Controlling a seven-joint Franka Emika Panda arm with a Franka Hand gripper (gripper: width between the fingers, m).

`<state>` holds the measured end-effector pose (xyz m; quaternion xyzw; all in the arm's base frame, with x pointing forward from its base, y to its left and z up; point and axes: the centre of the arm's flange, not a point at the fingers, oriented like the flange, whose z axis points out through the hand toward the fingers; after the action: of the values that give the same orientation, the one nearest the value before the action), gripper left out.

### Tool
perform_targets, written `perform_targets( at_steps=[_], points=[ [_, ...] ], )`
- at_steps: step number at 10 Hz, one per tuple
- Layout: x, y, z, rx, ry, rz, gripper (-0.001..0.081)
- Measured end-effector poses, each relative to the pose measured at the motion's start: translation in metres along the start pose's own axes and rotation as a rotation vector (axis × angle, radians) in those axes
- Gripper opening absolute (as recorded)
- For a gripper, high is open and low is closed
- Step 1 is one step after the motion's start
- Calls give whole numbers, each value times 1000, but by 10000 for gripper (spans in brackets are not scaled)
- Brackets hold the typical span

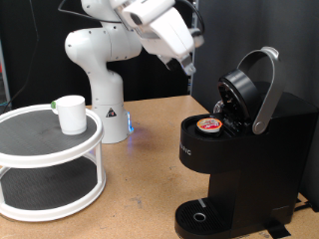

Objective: Make a cup of coffee with the keurig machine

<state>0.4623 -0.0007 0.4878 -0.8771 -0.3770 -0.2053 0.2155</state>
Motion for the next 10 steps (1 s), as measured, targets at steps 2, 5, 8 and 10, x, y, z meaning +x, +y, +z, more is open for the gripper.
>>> perform_targets(
  at_steps=[2,5,8,10],
  points=[
    [1,0,-23,-3,25,14,805],
    [4,-1,-41,12,9,15,805],
    [6,-4,-36,38,38,27,805],
    [16,-12,-30,67,72,34,805]
  ],
)
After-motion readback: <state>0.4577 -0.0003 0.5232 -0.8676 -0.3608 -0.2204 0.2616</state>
